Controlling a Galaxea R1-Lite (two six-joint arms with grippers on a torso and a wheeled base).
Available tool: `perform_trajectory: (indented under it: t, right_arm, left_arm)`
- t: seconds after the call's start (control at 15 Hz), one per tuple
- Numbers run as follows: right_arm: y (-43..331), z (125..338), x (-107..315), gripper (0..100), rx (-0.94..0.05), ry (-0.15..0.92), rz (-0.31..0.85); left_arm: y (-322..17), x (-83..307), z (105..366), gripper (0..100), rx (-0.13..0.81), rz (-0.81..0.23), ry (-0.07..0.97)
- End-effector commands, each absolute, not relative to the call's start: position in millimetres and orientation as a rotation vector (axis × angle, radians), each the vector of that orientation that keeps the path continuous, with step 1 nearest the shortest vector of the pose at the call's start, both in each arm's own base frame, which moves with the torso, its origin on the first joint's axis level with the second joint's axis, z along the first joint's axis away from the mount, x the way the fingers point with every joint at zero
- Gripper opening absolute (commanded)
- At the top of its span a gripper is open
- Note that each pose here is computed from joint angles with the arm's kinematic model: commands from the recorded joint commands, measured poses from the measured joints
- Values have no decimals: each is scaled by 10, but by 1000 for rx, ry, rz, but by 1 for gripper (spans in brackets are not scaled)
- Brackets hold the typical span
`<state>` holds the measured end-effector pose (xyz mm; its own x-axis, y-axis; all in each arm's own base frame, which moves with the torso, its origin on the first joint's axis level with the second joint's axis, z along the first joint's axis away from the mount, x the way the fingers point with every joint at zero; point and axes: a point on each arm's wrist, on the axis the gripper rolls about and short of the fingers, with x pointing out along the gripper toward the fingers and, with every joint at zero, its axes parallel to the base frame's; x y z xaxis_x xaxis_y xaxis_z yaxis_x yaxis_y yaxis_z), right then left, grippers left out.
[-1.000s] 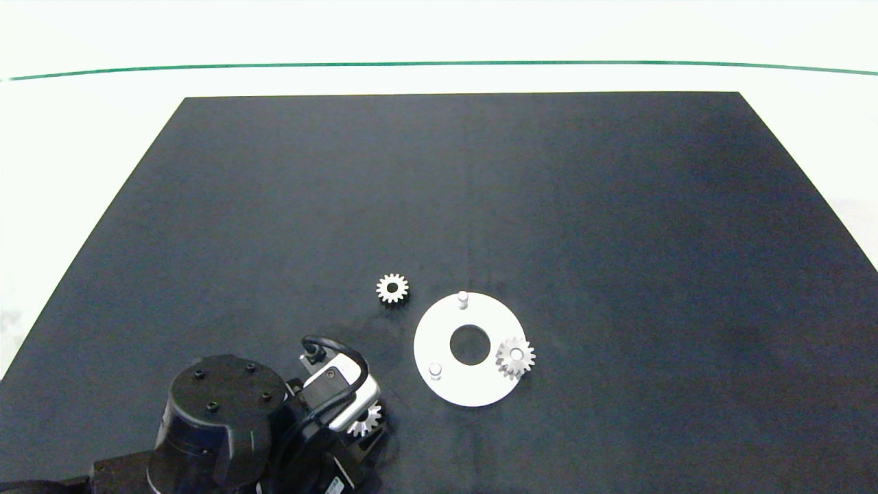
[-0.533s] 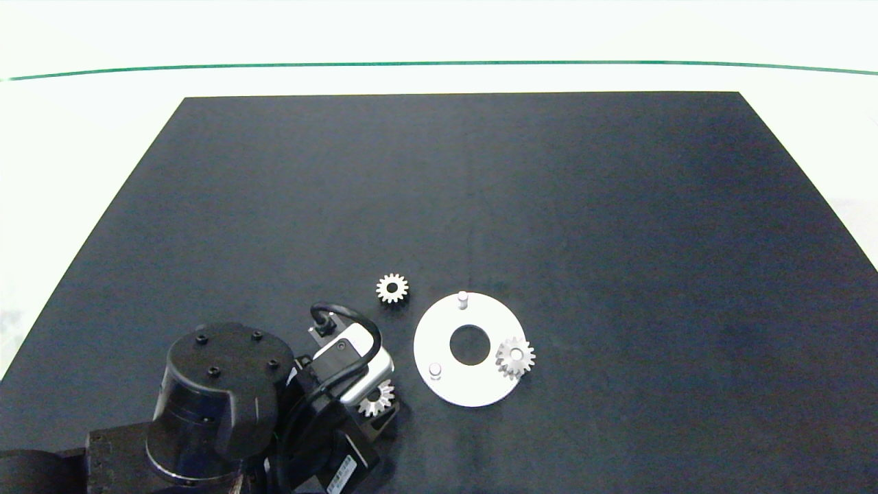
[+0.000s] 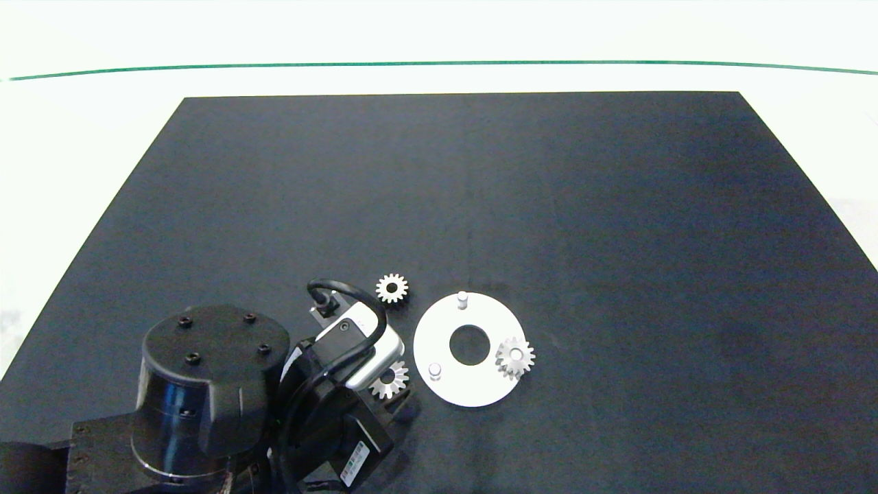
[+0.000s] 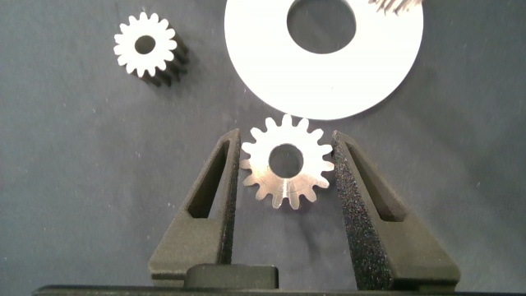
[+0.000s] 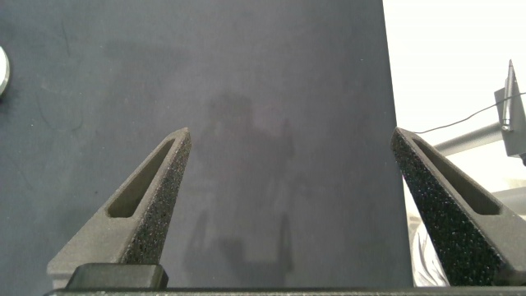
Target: Install three planetary gears onto the carrier pins
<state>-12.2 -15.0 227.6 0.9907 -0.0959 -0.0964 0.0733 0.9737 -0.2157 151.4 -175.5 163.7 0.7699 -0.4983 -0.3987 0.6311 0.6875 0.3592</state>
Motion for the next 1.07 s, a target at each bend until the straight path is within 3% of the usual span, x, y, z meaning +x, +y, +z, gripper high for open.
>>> perform_trajectory:
  t: [0.07,1.07]
  right_arm:
    - [-144,2272,-106,100,-219,117,-92]
    - [-137,2267,-89,100,-223,127,-92]
  left_arm:
    - [-1812,1477,1639,7,502,-666,271]
    - [-2196,1555,1608,7,478,-722,210]
